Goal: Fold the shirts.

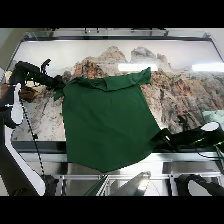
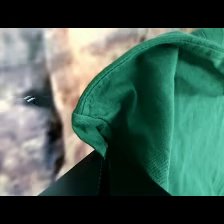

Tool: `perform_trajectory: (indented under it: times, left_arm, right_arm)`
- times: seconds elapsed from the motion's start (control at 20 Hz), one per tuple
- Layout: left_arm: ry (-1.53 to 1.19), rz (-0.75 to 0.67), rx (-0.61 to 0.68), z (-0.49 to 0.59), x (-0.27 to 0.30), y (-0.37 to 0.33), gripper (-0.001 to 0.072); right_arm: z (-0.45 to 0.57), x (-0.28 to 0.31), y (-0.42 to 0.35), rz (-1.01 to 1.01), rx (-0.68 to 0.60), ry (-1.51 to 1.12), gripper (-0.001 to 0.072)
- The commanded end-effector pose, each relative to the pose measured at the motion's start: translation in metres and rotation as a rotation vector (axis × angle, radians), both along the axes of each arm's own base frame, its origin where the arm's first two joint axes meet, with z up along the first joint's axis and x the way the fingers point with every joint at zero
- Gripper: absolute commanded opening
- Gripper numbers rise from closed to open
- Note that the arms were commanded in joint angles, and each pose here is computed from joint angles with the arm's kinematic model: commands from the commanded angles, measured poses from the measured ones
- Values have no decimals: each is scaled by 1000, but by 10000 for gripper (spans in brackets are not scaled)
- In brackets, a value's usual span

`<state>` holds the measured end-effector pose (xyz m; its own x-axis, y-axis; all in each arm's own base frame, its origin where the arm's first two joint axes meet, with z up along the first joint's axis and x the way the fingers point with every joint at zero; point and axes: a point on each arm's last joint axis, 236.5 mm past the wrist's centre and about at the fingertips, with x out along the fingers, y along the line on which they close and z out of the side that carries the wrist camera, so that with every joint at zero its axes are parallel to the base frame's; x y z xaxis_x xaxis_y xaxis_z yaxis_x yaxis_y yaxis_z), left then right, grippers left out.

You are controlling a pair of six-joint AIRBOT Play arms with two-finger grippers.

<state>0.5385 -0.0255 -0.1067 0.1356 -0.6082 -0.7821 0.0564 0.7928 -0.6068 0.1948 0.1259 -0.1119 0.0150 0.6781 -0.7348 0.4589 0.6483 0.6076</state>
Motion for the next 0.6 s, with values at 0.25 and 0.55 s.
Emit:
perform_trajectory:
  times: [0.25,0.55]
  left_arm:
    - [132,65,-45,22,-29,17,27]
    - [545,-12,-147,68,-165,-13,27]
  right_arm:
    - [14,106,-15,-87,-45,-322,29]
    - [55,290,-132,-173,-158,-531,29]
